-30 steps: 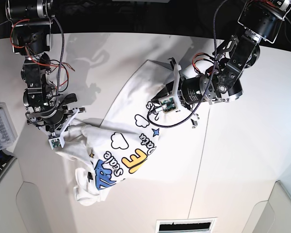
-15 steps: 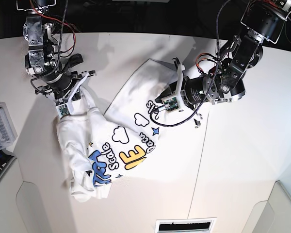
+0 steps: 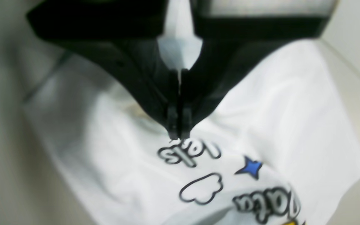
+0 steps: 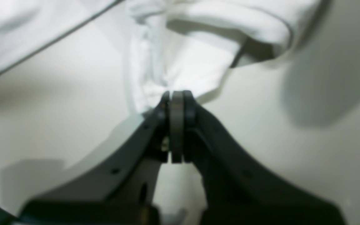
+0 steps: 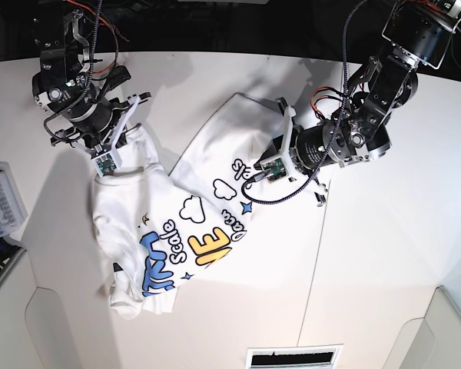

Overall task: Layout the t-shirt on the table in an organized manner, then fold the t-shirt properly
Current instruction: 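Hold the shirt with both grippers and stretch it apart to flatten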

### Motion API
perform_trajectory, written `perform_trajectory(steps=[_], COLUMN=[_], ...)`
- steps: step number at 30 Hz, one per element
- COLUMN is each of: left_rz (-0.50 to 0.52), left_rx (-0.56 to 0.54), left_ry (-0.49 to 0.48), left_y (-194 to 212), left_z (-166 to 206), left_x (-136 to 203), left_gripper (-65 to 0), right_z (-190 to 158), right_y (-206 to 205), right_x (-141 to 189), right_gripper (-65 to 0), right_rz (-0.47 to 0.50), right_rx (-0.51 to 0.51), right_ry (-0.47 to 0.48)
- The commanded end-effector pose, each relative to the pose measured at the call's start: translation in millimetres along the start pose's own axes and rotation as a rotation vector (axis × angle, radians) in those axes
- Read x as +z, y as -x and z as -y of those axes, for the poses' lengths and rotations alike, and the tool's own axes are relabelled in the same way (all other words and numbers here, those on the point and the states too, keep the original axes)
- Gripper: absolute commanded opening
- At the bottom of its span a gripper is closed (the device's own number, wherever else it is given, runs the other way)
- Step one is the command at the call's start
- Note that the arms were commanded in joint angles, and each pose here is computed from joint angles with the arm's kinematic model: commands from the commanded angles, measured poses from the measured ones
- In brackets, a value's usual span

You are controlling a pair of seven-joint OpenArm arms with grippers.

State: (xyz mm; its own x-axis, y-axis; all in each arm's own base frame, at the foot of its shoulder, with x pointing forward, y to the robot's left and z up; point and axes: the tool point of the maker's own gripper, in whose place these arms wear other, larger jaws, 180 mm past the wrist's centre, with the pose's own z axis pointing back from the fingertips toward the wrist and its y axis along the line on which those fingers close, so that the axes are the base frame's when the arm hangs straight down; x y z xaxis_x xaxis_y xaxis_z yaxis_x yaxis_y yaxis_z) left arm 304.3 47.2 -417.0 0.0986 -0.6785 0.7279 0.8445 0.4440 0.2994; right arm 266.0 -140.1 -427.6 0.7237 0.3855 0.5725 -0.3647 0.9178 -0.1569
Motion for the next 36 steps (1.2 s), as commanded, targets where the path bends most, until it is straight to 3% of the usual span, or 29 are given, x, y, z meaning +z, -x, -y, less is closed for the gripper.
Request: perform_trajectory(steps=[1, 4, 7, 11, 17, 21, 25, 28, 32, 33, 35, 36], left_rz=[0.025, -0.003, -0.062, -0.073, 0.005, -0.015, 0.005, -0.003, 0.028, 0.049, 0.094, 0.116], left_rx=[-0.009, -0.010, 0.009, 0.070, 0.073, 0.122, 0.267, 0.423, 0.599, 0.639, 0.700, 0.717], left_ry=[-0.038, -0.077, -0.177, -0.317, -0.391, -0.405, -0.396, -0.426, -0.376, -0.377, -0.398, -0.406], left_y=[-7.3, 0.4, 12.1, 15.1, -14.0, -24.0, -20.7, 3.6, 28.9, 32.3, 36.8, 36.3], left_z=[-14.7, -23.9, -42.4, -67.4, -107.7, -149.6, -184.3, -207.8, -215.4, -217.6, -221.9, -223.7], left_x=[3.9, 7.4, 11.0, 17.1, 16.1, 3.4, -2.1, 1.6, 3.3, 4.4, 7.6, 8.6], left_gripper=[-65.0, -65.0, -65.0, -65.0, -65.0, -65.0, -65.0, -65.0, -65.0, -63.0, -50.8, -48.2], right_z=[11.0, 24.6, 35.7, 36.1, 18.7, 10.8, 2.9, -1.7, -5.1, -5.6, -6.7, -6.9], right_y=[-11.8, -7.4, -8.4, -27.2, -65.8, -88.5, -99.2, -96.6, -90.1, -88.9, -86.5, -84.3], right_x=[6.5, 13.6, 19.4, 24.7, 23.6, 16.8, 12.7, 9.8, 3.8, 2.5, 0.8, -0.6], right_gripper=[-65.0, -65.0, -65.0, -65.0, -65.0, -65.0, -65.0, -65.0, -65.0, -65.0, -65.0, -65.0], right_rz=[0.038, 0.011, 0.014, 0.091, 0.221, 0.260, 0.277, 0.269, 0.250, 0.247, 0.238, 0.230], right_rx=[0.022, 0.060, 0.079, 0.063, -0.030, -0.073, -0.103, -0.108, -0.123, -0.123, -0.123, -0.123], right_ry=[0.029, 0.068, 0.098, 0.093, 0.015, -0.006, -0.029, -0.049, -0.065, -0.067, -0.071, -0.071])
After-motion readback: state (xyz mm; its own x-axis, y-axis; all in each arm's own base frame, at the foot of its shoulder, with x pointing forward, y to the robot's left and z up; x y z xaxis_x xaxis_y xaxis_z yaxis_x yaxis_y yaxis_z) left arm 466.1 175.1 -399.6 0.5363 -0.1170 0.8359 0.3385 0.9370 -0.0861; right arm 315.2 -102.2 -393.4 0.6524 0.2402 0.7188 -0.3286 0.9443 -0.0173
